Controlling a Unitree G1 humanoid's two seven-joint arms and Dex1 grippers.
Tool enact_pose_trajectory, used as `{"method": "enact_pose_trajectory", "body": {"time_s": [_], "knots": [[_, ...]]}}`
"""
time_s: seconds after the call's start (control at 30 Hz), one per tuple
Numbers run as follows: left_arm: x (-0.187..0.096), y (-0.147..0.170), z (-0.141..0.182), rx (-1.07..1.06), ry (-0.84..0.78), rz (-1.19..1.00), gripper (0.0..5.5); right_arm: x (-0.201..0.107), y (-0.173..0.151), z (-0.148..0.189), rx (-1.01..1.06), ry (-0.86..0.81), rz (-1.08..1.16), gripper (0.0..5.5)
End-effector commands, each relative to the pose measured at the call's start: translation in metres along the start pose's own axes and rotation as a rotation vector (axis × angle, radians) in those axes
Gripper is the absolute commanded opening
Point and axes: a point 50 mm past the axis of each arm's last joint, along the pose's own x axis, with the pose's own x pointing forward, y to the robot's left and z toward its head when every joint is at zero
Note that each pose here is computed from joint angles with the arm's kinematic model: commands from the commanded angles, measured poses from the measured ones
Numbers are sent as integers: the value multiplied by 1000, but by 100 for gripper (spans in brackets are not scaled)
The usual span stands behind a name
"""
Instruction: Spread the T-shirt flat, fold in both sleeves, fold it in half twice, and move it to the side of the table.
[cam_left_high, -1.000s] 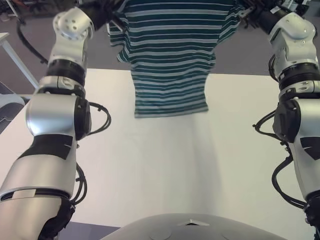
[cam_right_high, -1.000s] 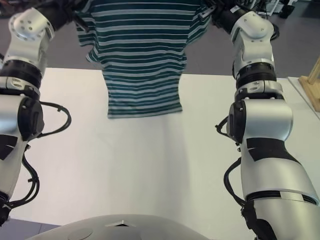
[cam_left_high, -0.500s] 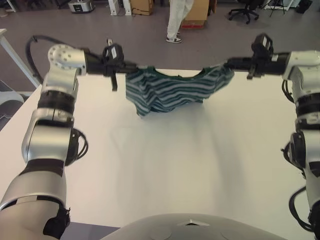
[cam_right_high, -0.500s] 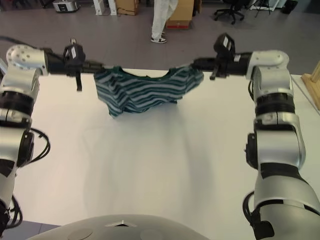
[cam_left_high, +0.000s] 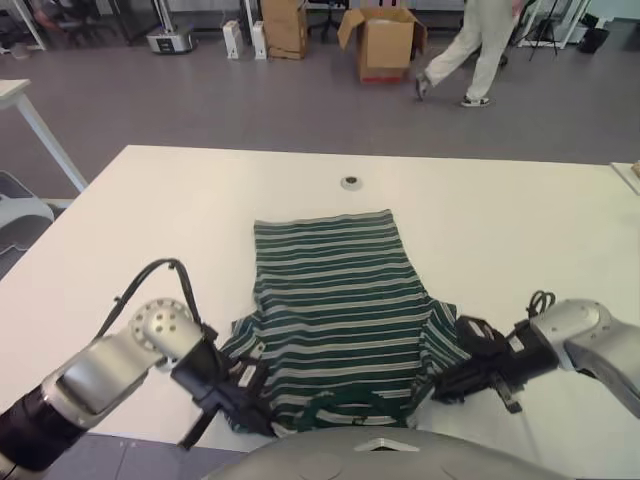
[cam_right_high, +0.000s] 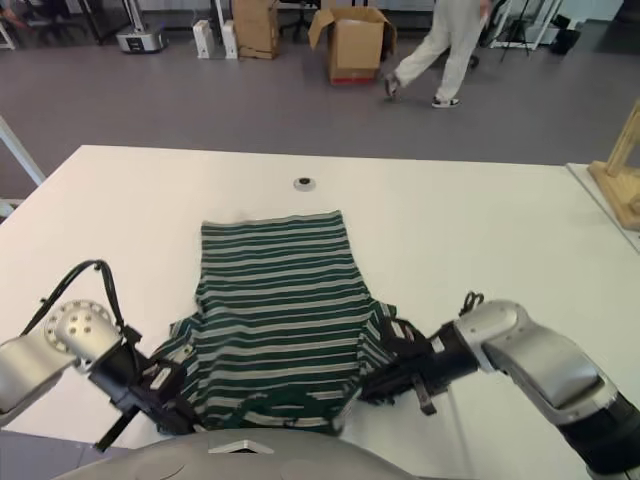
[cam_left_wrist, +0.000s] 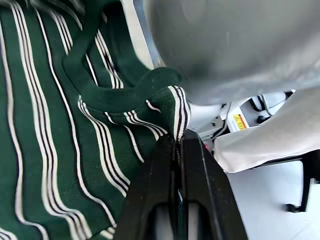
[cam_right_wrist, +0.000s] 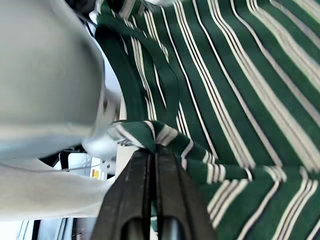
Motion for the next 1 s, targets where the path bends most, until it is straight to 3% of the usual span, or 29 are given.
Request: {"method": "enact_pose_trajectory", "body": {"time_s": [0.03,0.13,0.2,0.3,0.37,0.43,0.5,0.57,0.67,0.77,0.9,1.0], "knots": [[-2,-20,-16,-97,109,-5,65,-10,16,-13,47,126,48,83],[-8,-25,-11,-78,116,-8,117,-22,23,-13,73,135,82,140],[-24,-19,4,-100,-12,55,117,-35,15,2,72,21,27,140],[-73,24,21,-70,-222,391,117,-57,-11,34,63,-242,-105,140],[-88,61,20,-35,-249,628,117,-66,-29,49,72,-378,-188,140],[-81,96,8,-46,-266,734,117,-67,-42,56,82,-463,-260,140],[-56,121,-15,-86,-274,722,117,-66,-54,61,13,-463,-343,140],[-36,145,-41,-136,-250,753,117,-74,-69,77,-13,-611,-450,140],[-42,176,-54,-136,-139,863,117,-75,-74,78,-3,-716,-517,140],[-64,206,-23,-14,-86,975,117,-75,-77,76,15,-781,-564,140],[-85,220,2,49,-47,1066,117,-74,-78,80,17,-817,-584,140],[-122,213,15,51,-232,1186,117,-70,-76,83,24,-846,-576,140]]}}
